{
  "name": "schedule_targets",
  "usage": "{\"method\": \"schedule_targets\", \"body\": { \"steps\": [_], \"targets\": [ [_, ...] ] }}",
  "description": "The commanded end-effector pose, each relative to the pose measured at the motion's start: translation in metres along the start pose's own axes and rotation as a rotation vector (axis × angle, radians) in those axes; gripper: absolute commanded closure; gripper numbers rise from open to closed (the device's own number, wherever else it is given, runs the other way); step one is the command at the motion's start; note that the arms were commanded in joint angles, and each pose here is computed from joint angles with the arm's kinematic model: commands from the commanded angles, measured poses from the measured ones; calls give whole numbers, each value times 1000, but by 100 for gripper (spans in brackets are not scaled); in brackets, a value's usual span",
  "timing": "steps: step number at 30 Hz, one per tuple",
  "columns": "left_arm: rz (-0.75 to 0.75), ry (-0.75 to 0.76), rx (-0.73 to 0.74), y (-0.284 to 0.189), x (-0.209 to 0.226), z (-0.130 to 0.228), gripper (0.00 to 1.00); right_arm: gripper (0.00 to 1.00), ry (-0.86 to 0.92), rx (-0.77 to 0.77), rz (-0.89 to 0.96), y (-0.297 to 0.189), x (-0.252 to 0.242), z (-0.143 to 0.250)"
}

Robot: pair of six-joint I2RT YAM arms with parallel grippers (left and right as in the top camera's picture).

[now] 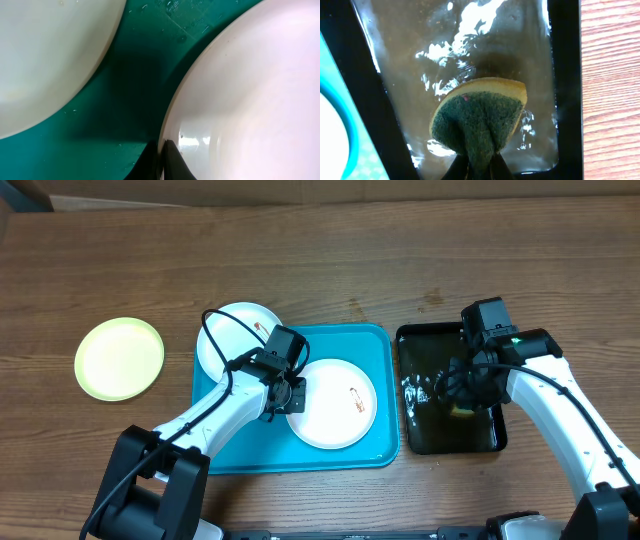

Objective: Clean dirty plates on tray and stack at the side
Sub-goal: 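Rub the sponge in the black tray water with the right gripper, then carry the sponge left onto the lower white plate with the right gripper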

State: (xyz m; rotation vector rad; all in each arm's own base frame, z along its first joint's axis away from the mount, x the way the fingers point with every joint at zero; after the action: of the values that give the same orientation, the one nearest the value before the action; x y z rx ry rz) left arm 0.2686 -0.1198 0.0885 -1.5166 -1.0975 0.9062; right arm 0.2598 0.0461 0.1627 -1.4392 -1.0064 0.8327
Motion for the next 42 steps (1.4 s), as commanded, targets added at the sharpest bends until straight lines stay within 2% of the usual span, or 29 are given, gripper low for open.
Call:
{"method": "schedule_targets", "body": {
  "steps": [1,6,13,23,28,31,35,42],
  "targets": [
    [-16,4,13,3,3,2,96,96,-6,-20,-24,-2,4,-5],
    [-14,4,13,3,2,2,96,96,-8,44,-27,-3,2,4],
    [10,4,9,3,0,1,96,96,-30,0,-47,-4,6,-2],
    [8,4,8,3,0,1,96,96,-211,35,-477,-55,68,-6],
    [8,4,8,3,0,1,96,96,-369,-4,-539,-55,109,16],
    [8,4,8,3,0,1,96,96,-463,-76,-480,-45,131,32],
    [8,4,8,3,0,1,96,96,-550,-229,-275,-20,150,45],
    [7,4,8,3,0,1,96,96,-708,-334,-64,19,166,60]
  ]
}}
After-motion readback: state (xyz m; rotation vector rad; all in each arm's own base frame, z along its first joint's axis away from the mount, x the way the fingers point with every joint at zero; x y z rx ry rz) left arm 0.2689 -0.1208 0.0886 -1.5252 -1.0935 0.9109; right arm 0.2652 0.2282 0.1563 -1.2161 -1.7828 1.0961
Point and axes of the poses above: each gripper's point midway between its finger pads, its own y axis out along the fingers, its own x axis along the line the jaws close on, z = x × y, the point moved 8 cm from there along -y, back along the fingers, and after that the axes turned 14 degrees about y, right-handed, at the moved point
